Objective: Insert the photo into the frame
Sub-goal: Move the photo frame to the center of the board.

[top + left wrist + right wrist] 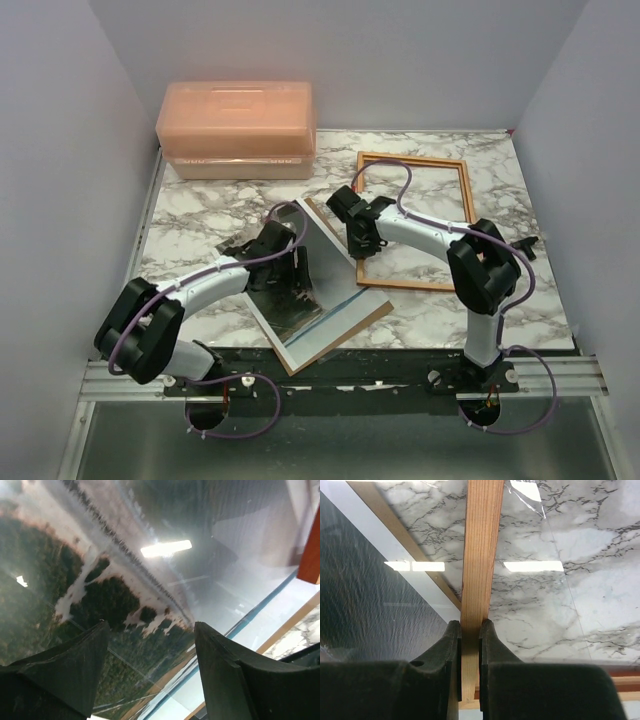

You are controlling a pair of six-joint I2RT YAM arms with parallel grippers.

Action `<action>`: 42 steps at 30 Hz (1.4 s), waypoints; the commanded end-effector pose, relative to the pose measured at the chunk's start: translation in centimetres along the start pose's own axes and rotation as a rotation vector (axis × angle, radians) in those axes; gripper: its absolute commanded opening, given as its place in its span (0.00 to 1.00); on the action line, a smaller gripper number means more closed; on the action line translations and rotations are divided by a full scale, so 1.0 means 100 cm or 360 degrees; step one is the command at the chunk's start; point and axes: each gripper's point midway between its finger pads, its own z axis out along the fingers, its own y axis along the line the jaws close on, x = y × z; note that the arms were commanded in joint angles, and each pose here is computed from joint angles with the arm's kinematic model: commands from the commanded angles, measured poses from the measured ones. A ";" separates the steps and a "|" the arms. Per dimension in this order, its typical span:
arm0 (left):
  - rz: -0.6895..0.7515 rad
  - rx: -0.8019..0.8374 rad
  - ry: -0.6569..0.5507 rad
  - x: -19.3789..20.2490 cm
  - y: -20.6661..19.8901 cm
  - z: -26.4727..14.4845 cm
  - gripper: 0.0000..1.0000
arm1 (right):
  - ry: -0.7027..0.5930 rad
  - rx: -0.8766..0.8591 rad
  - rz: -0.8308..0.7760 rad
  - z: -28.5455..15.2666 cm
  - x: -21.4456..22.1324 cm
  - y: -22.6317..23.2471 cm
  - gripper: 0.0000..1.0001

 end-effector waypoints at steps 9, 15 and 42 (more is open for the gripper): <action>0.0057 -0.0245 0.0190 0.022 0.035 0.017 0.60 | -0.0102 0.0083 -0.0073 -0.013 -0.013 -0.028 0.00; 0.0000 -0.0263 0.0183 0.018 0.042 0.010 0.60 | -0.0068 0.0088 -0.0059 -0.011 -0.005 -0.051 0.00; -0.0393 0.0357 -0.0054 -0.020 0.027 -0.045 0.82 | 0.0048 -0.0012 -0.0011 0.011 0.017 -0.059 0.56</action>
